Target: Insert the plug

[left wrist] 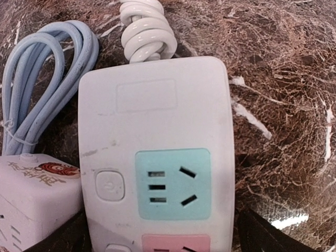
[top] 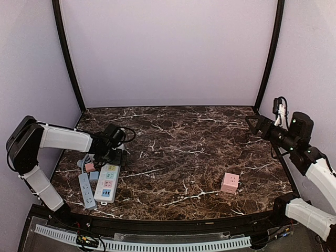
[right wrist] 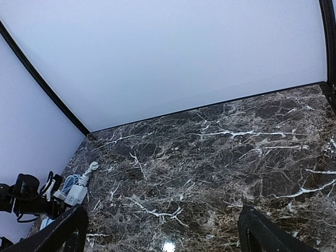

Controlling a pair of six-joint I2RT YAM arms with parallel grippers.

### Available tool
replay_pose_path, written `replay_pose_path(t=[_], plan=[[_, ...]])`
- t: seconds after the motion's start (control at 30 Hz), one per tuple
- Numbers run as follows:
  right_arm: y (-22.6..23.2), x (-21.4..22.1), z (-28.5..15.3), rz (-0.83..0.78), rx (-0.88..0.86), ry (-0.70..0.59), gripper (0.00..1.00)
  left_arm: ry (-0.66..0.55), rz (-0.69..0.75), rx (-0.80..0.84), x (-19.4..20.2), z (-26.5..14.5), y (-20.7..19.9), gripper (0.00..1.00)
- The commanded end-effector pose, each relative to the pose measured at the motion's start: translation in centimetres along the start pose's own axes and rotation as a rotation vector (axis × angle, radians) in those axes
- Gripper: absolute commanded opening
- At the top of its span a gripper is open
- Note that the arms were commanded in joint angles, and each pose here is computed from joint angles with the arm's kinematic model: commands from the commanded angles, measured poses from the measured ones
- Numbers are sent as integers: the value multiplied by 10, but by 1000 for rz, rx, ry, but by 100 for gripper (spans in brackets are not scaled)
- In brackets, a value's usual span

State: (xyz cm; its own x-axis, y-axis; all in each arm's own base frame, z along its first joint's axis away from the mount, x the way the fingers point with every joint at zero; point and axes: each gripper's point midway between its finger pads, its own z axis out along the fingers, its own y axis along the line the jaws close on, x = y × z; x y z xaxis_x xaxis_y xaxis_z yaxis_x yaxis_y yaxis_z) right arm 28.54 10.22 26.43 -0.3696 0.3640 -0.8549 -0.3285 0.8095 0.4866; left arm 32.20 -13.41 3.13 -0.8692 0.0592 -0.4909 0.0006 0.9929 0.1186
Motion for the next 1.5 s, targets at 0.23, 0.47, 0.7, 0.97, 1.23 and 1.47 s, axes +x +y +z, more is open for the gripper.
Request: replay_pose_path(t=[0.23,0.47,0.7,0.97,1.23,1.47], plan=[[8,-12,-6,2,-5,-21,99,21,26,138,-1,1,-30,84],[9,-11,-7,9,-7,-14,99,17,72,217,-1,0,-61,82],[5,-6,-7,42,7,9,99,-10,119,277,-9,-8,-104,81],[-14,30,4,132,99,169,99,-49,207,350,-14,-18,-161,80],[-14,72,4,131,174,316,99,-100,366,413,-18,-24,-225,80],[0,103,1,92,196,463,99,-144,428,534,-26,-34,-258,91]])
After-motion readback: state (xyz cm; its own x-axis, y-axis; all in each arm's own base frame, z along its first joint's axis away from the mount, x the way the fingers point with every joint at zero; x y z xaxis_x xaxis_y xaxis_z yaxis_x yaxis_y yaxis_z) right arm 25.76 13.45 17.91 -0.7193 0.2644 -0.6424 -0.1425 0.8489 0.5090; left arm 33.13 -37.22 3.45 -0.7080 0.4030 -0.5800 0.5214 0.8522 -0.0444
